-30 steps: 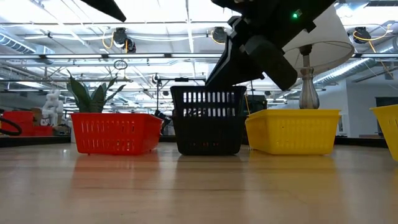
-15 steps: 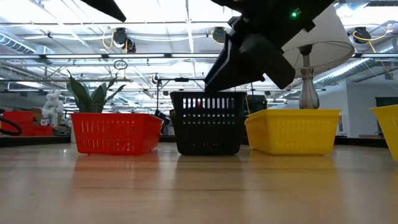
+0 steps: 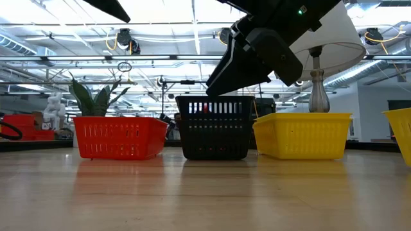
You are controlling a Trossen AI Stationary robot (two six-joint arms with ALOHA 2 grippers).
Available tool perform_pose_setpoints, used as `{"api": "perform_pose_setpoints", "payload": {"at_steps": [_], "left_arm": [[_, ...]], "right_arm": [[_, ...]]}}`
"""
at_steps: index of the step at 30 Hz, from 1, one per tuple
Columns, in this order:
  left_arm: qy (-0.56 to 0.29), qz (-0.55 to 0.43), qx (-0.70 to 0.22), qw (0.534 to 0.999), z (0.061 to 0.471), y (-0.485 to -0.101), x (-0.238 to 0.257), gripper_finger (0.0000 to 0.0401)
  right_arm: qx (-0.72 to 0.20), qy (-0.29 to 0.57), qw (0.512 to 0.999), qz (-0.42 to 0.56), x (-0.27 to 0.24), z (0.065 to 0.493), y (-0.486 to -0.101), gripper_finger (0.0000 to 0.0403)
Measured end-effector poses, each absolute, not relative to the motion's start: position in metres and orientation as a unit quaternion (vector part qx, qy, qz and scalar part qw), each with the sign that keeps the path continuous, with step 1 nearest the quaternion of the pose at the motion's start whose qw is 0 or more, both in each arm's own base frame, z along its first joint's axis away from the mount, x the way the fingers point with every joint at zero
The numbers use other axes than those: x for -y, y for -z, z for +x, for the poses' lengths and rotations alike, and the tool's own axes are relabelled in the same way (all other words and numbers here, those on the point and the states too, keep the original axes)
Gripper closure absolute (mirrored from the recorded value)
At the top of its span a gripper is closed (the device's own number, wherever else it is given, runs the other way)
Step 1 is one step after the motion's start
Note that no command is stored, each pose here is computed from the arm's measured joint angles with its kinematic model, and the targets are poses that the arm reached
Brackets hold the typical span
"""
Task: Stack baskets by color
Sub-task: Stack the bottom black bin on top of the middle black bin, then stack the top red bin on top of the middle red bin
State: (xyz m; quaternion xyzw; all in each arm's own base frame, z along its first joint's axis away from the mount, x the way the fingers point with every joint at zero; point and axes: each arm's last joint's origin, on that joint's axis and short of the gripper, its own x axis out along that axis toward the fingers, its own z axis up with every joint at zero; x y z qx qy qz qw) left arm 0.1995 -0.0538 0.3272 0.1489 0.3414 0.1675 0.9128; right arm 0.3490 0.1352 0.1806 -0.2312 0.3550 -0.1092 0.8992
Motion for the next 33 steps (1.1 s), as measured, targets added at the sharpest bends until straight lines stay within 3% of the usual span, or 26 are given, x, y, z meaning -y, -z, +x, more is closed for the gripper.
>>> {"api": "perform_pose_setpoints", "payload": {"at_steps": [14,33], "left_arm": [[-0.167,0.149,-0.341,0.913,0.200,-0.327,0.054,0.0238],[-0.168,0.149,-0.341,0.913,0.200,-0.327,0.054,0.0238]], "right_arm": [[-0.367,0.062,0.910,-0.182,-0.124,0.350,-0.168,0.0397],[-0.343,0.056,0.920,-0.182,-0.124,0.348,-0.180,0.0389]]}}
